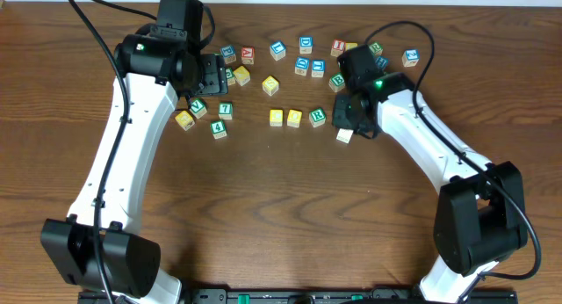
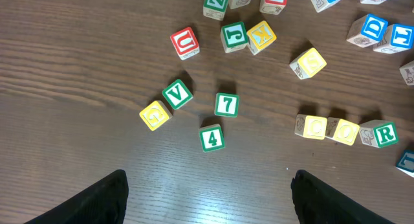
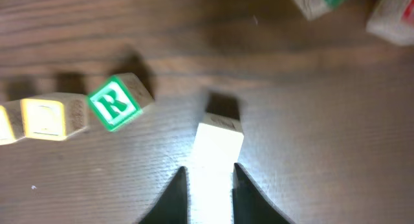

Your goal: Spell out CORL

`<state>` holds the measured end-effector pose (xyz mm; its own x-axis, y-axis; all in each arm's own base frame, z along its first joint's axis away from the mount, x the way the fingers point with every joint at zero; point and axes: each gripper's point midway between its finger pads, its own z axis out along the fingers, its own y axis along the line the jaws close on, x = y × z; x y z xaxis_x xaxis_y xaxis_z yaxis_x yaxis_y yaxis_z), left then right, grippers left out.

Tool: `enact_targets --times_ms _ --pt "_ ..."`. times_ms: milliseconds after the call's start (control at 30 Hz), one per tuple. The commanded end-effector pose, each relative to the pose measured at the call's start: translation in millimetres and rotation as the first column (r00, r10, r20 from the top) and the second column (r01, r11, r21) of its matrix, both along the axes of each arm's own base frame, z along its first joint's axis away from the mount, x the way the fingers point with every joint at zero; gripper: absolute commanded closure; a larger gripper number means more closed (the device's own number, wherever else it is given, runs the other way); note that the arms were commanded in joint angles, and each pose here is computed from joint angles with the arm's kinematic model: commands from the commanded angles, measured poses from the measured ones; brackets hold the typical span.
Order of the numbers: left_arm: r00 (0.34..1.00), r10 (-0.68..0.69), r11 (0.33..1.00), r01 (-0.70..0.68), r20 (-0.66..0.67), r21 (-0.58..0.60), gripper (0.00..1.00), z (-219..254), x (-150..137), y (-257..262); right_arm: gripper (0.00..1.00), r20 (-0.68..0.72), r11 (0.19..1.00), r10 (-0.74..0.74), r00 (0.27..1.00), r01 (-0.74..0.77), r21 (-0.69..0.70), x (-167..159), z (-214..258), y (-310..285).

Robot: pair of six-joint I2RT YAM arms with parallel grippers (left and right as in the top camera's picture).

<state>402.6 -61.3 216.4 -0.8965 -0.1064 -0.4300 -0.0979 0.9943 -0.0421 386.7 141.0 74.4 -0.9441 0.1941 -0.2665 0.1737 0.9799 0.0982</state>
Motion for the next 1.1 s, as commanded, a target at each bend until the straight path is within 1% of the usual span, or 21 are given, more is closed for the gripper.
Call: enact_targets --times_ms 0,133,300,467,1067 --pt "1.0 -0.001 1.0 0.001 -0.01 0.011 0.2 -4 -1 2 0.94 -0.048 0.997 -0.075 0.996 0.075 0.0 -11 -16 -5" --pt "1.0 -0.001 1.0 0.001 -0.01 0.011 0.2 -4 -1 2 0.99 -0.032 0.997 -0.082 0.996 0.081 -0.01 -10 -24 -8" --pt "1.0 -0.001 1.0 0.001 -0.01 0.011 0.2 -4 -1 2 0.99 -0.008 0.997 -0.082 0.997 0.082 0.002 -4 -35 -6" --pt "1.0 -0.001 1.0 0.001 -0.011 0.011 0.2 -4 -1 2 0.99 -0.03 0.996 -0.09 0.995 0.09 -0.006 -12 -47 -9" --pt "1.0 -0.001 1.0 0.001 -0.01 0.011 0.2 -4 -1 2 0.99 -0.033 0.993 -0.117 0.993 0.116 -0.038 -14 -53 -24"
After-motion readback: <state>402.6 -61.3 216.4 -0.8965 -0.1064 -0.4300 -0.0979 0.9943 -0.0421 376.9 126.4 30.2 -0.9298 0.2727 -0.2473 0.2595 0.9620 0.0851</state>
